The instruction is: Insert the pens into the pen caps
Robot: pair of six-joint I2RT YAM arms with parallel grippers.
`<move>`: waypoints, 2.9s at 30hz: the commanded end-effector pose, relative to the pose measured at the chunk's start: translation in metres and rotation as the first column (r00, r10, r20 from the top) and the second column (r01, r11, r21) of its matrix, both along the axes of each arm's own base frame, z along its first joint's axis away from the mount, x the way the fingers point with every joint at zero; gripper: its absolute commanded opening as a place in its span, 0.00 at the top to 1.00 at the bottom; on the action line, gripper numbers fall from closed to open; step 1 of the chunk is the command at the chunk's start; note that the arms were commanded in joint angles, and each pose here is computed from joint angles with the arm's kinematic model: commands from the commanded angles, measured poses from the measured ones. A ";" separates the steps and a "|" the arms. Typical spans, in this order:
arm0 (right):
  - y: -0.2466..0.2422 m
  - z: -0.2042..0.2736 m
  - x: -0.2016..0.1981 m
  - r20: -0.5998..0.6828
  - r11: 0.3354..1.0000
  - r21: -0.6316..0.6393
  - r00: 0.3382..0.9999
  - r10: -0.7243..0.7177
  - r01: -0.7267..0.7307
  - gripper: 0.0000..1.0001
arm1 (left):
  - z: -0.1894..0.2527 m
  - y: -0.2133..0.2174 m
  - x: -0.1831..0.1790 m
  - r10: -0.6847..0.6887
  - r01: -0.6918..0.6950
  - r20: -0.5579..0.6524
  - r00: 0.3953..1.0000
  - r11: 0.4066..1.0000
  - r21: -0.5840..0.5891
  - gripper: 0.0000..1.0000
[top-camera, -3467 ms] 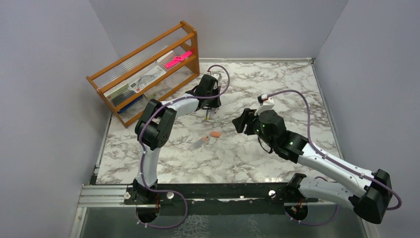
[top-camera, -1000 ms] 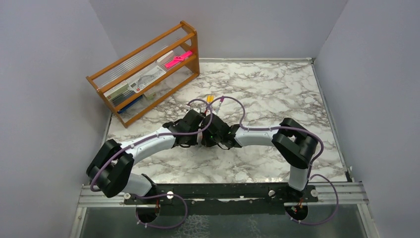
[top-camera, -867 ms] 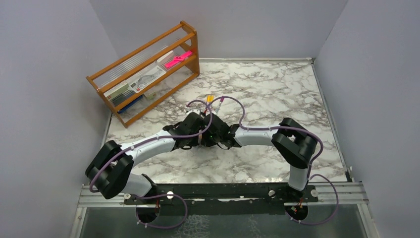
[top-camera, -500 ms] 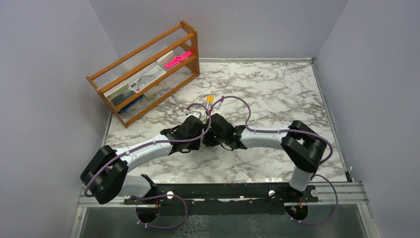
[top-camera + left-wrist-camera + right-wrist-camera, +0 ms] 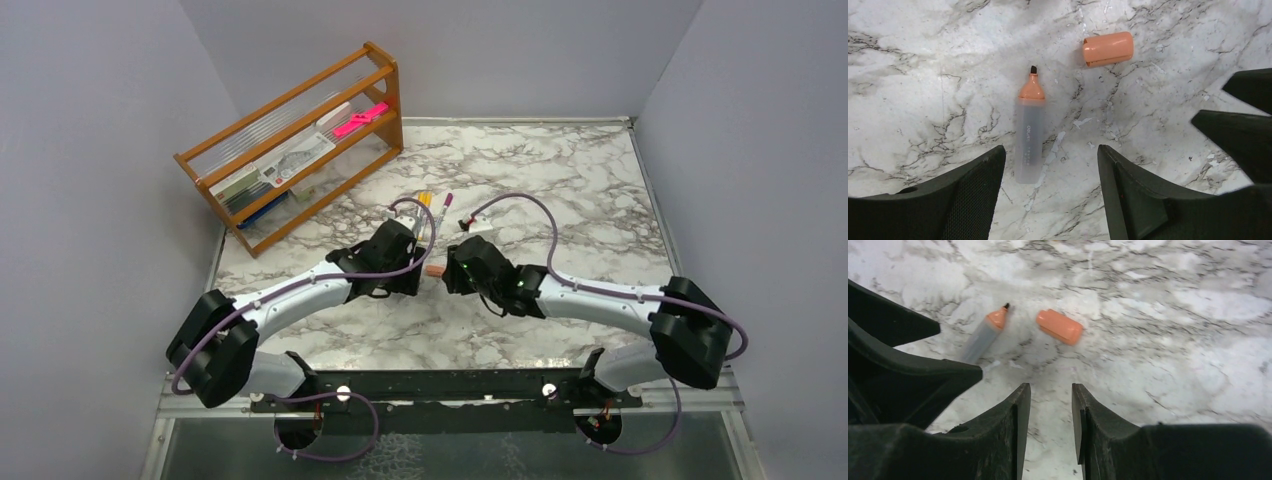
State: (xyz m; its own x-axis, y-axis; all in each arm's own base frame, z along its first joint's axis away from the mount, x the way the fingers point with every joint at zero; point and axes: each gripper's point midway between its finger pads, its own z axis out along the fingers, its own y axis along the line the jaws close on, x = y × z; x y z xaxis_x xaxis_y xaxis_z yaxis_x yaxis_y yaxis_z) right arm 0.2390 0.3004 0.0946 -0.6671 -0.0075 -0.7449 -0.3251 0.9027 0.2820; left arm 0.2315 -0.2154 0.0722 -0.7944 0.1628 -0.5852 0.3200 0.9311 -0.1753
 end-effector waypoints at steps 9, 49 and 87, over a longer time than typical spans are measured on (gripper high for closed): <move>-0.060 0.023 -0.003 0.086 0.988 -0.017 0.985 -0.151 0.153 0.63 | -0.045 0.020 -0.008 -0.004 0.017 -0.086 0.996 0.989 0.148 0.31; 0.022 0.050 0.027 -0.005 0.954 0.298 1.000 -0.026 0.026 0.47 | 0.054 -0.037 -0.002 -0.110 0.170 0.222 0.969 0.947 -0.273 1.00; 0.061 0.058 0.020 0.028 0.903 0.393 0.983 0.180 -0.176 0.96 | 0.082 -0.046 -0.012 -0.173 0.303 0.363 0.916 0.889 -0.342 0.95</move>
State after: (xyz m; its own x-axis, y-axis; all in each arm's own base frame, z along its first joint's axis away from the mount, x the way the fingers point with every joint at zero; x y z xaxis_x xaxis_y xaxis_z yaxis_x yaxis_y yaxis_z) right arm 0.2586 0.3595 0.1400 -0.7123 0.1633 -0.6826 -0.4207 0.6791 0.6016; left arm 0.2232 -0.2511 0.1340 -0.5699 0.0557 -0.8199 0.5634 0.7528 -0.3404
